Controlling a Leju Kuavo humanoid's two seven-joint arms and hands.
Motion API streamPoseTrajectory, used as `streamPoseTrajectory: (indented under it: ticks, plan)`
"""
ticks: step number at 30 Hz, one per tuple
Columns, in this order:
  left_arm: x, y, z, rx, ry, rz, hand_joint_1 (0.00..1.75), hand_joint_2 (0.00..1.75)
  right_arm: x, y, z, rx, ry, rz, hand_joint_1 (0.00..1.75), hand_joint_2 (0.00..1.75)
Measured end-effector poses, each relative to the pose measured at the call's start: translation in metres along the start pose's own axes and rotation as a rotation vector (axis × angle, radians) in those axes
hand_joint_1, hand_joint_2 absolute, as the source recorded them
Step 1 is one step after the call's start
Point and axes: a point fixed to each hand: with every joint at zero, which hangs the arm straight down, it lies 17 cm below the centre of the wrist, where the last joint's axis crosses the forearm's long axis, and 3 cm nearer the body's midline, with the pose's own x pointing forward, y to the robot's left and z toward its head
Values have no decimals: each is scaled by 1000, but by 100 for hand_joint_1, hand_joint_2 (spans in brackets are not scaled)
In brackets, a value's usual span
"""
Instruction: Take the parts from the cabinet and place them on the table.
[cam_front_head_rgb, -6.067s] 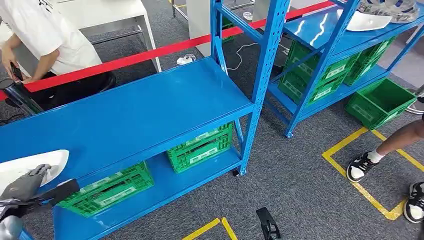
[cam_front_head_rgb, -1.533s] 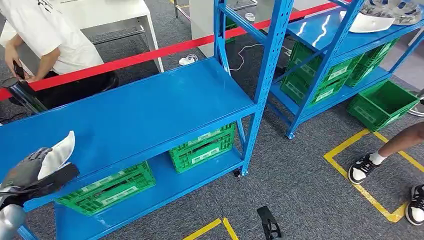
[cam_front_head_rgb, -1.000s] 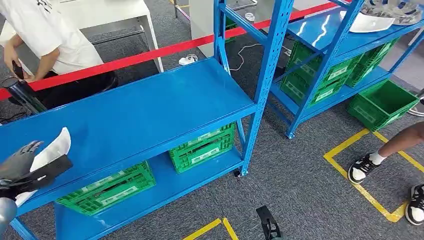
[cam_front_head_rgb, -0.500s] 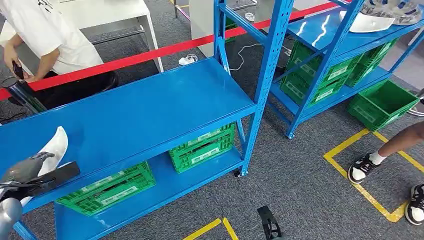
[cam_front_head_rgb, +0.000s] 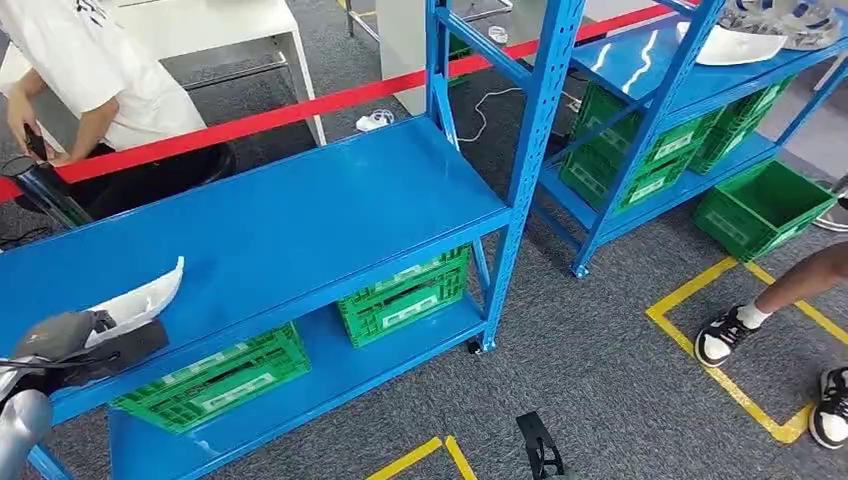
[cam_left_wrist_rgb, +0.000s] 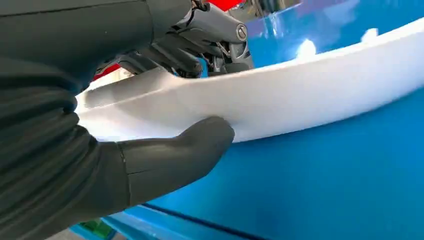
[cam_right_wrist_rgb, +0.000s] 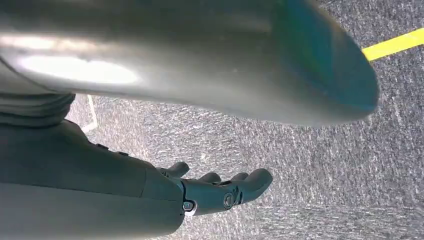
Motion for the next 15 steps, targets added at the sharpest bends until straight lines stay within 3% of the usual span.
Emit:
streamPoseTrajectory:
  ticks: [15]
  plan:
    - [5, 1, 0, 27, -31, 8, 175, 175, 1, 0, 0, 0, -10, 7, 0, 0]
